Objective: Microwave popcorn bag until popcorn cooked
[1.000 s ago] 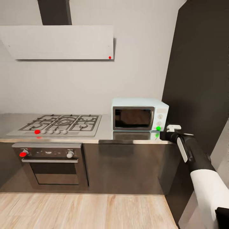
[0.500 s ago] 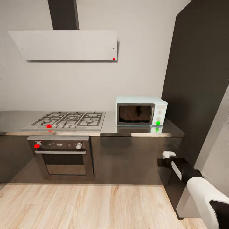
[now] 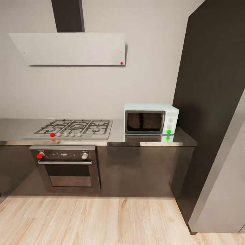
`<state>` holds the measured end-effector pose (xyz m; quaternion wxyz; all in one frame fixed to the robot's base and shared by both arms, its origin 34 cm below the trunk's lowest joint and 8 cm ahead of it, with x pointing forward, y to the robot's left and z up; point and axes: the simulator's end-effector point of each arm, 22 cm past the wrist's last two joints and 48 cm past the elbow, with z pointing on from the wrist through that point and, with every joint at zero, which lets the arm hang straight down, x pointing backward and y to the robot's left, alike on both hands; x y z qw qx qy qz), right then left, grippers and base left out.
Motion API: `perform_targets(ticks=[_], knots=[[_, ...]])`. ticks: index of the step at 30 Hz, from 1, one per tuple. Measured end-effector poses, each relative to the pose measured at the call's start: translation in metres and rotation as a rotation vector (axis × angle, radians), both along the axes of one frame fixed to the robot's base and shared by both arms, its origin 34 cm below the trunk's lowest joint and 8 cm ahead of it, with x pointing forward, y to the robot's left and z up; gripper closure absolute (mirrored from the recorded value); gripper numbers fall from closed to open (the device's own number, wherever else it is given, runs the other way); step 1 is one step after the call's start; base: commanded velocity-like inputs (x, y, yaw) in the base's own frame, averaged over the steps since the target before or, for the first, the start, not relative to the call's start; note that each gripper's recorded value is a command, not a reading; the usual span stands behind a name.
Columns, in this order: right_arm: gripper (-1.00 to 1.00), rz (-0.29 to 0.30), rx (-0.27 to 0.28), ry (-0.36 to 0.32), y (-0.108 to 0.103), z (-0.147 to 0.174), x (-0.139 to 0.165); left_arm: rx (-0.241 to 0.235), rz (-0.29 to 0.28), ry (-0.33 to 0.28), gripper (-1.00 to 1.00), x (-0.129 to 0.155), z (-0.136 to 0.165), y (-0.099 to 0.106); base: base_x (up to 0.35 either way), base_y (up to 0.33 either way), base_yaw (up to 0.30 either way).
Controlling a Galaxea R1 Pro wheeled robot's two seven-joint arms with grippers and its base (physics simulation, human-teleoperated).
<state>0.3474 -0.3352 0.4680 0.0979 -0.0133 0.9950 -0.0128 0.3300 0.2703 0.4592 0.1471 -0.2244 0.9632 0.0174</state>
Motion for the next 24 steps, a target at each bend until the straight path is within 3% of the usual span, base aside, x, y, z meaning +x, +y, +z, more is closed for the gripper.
perform_targets(ticks=[3, 6, 8, 14, 15, 16, 24], knots=[[1.0, 0.0, -0.003, 0.005, 0.004, -0.006, -0.021, 0.015, -0.002, 0.008, -1.0, -0.002, 0.0, 0.013, 0.0, 0.0, 0.0], [1.0, -0.003, -0.003, -0.005, 0.005, -0.007, -0.024, -0.009, -0.022, 0.09, -1.0, -0.019, -0.005, 0.013, 0.0, 0.0, 0.026], [1.0, -0.001, -0.001, -0.016, 0.006, -0.006, -0.022, -0.016, -0.03, 0.109, -1.0, -0.023, -0.005, 0.011, 0.0, 0.0, 0.01], [1.0, 0.002, 0.007, -0.019, 0.012, -0.007, -0.022, 0.003, -0.043, 0.086, -1.0, -0.023, -0.005, 0.014, 0.0, 0.0, 0.001], [1.0, -0.048, 0.068, -0.049, 0.054, -0.015, -0.046, -0.002, -0.051, 0.066, -1.0, -0.018, -0.004, 0.012, 0.0, 0.0, 0.0], [1.0, -0.04, 0.1, -0.039, 0.081, -0.017, -0.055, -0.002, -0.051, 0.066, -1.0, -0.018, -0.004, 0.012, 0.0, 0.0, 0.0], [1.0, -0.043, 0.099, -0.039, 0.079, -0.017, -0.054, -0.002, -0.05, 0.066, -1.0, -0.018, -0.004, 0.012, 0.0, 0.0, 0.0]])
